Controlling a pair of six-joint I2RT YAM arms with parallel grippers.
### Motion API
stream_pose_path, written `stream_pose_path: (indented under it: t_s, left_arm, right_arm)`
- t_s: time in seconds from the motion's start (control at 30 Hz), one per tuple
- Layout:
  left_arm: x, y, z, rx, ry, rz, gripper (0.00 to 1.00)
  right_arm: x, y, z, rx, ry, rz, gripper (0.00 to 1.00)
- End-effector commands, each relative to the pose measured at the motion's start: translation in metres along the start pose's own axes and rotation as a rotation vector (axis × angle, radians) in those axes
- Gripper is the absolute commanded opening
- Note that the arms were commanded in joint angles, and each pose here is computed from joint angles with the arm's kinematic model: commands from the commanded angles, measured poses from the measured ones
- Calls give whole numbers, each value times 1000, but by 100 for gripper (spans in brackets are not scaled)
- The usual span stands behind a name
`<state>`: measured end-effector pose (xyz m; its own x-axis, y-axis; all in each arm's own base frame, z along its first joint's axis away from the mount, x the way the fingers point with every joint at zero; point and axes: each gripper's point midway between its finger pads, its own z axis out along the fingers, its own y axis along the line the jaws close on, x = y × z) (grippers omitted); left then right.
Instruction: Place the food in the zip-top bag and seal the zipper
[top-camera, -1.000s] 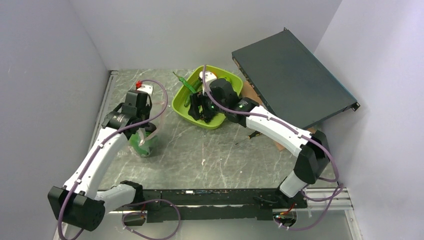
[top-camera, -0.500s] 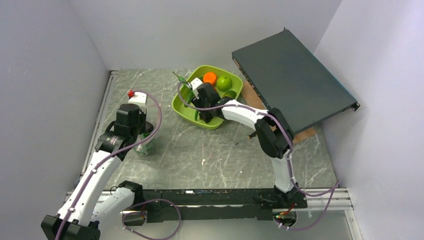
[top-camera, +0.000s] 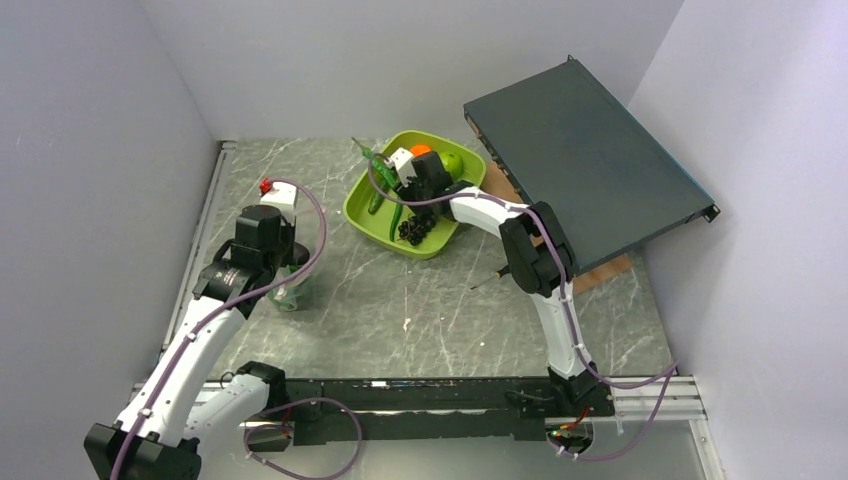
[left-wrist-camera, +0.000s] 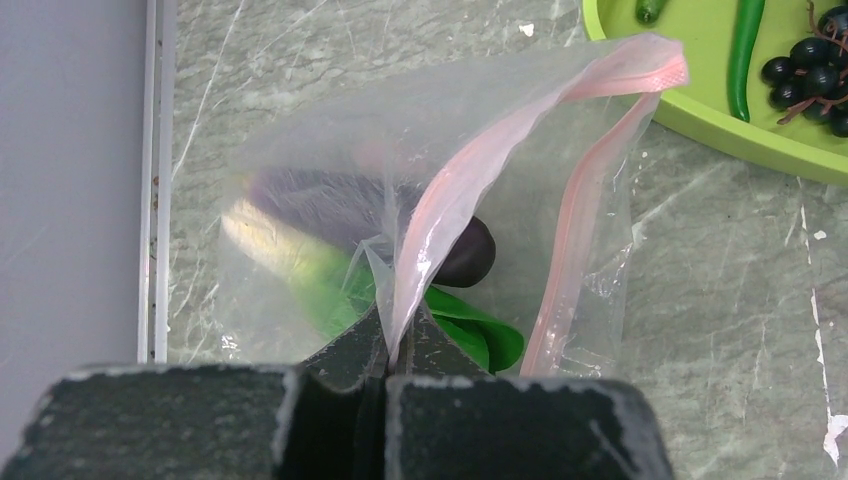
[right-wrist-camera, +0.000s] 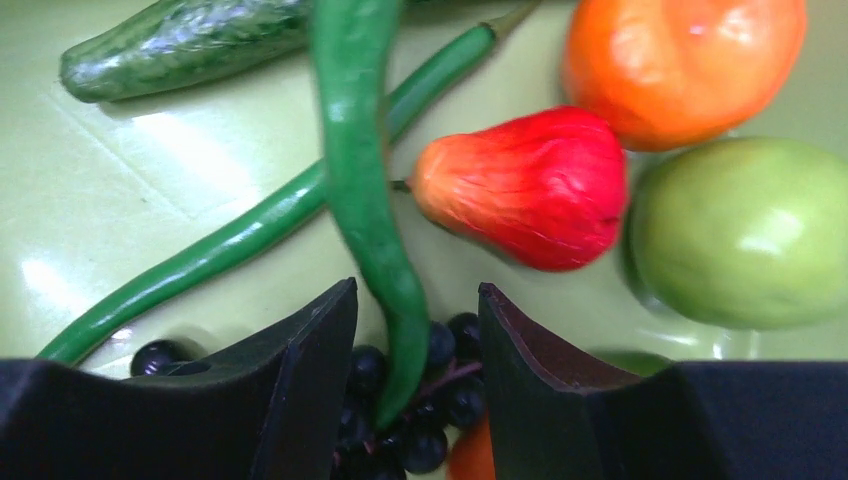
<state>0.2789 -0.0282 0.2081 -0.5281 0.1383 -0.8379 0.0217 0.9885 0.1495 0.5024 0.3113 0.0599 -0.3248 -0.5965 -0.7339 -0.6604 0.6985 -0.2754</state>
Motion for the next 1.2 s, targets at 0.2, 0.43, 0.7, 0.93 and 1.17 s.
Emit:
stream_pose_path:
  t_s: [0.2,0.43,0.7,0.93,1.17]
  left_arm:
    - [-16,0,5,7,-46,-12,0]
    - [-15,2,7,-2,-39,-13,0]
    - [-15,4,8,-9,-35,-16,0]
    - [-16,0,6,26,-55,-17,0]
    - [-20,-6,4,62,-77,-17,0]
  right_arm:
    - [-27,20,15,-124,-102,10,51]
    - [-32,20,20,-144,-100,38,6]
    - [-93,-5,-50,-81,-218,107,0]
    - [-118,-10,-124,-90,-193,323,0]
    - [-89,96,-206,-642,-47,620,0]
